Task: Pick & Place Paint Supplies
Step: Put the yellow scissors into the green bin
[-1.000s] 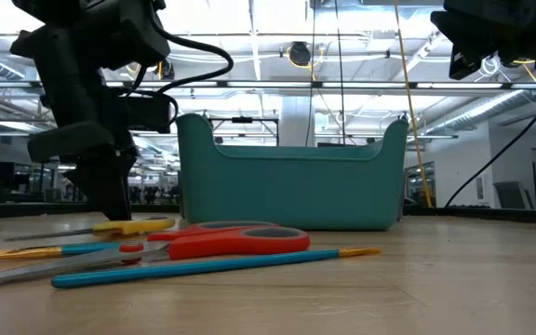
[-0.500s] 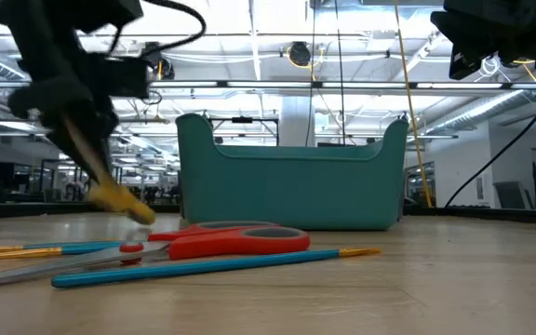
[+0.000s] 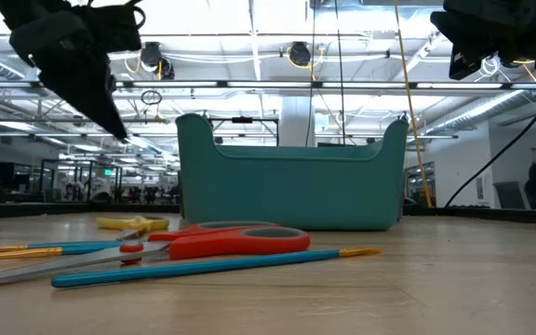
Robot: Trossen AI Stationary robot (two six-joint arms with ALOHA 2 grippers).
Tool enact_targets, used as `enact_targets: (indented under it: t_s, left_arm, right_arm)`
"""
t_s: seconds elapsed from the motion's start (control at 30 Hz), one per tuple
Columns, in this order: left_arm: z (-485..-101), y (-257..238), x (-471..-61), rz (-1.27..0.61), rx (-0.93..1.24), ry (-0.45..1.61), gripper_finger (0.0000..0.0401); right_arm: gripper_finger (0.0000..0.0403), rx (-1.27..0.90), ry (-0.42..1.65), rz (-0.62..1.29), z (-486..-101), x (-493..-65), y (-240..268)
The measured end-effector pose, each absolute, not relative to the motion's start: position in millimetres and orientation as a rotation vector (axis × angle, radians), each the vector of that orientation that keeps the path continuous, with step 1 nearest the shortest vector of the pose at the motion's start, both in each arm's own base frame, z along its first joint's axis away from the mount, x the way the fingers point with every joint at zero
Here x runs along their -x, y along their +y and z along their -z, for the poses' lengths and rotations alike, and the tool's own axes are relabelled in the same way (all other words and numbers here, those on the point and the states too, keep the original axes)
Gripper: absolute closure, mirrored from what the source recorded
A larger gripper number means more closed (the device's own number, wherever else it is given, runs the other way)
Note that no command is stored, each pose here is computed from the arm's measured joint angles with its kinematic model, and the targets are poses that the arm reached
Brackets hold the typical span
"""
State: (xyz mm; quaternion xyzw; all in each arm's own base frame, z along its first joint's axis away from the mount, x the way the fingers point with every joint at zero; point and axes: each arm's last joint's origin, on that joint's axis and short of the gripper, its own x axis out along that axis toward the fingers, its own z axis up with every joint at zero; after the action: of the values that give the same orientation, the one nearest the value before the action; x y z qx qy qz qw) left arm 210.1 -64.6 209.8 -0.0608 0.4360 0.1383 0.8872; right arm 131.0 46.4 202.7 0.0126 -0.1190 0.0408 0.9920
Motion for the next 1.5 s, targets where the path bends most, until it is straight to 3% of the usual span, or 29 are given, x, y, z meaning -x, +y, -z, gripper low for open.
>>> enact_targets:
  t_s: [0.33,0.53,0.8,1.23,1.5]
  left_arm:
    - [-177.2,-75.6,-232.8,-0.019,-0.213,1.038,0.0222]
    - [-143.0,-78.2,-240.9,-0.029,-0.269,1.178,0.0187]
    - [-122.4,-73.4,-247.4,-0.049,-0.265,1.265,0.0216]
    - [-120.7,-60.4,-250.8,-0.032,-0.058,1.309,0.0353]
    - [-120.3,-60.3,-250.4,-0.051,0.007,1.316,0.0360]
  right_arm:
    - [0.0310,-0.025,-0.239,-0.082,-202.7,-131.0,46.5]
    - [0.0310,-0.024,-0.236,-0.083,-202.5,-131.2,46.6]
    - [0.0310,-0.025,-0.237,-0.083,-202.5,-131.1,46.6]
    - [0.0310,-0.024,-0.237,-0.084,-202.5,-131.1,46.6]
    - [0.0310,-0.025,-0.237,-0.085,-202.6,-131.1,46.6]
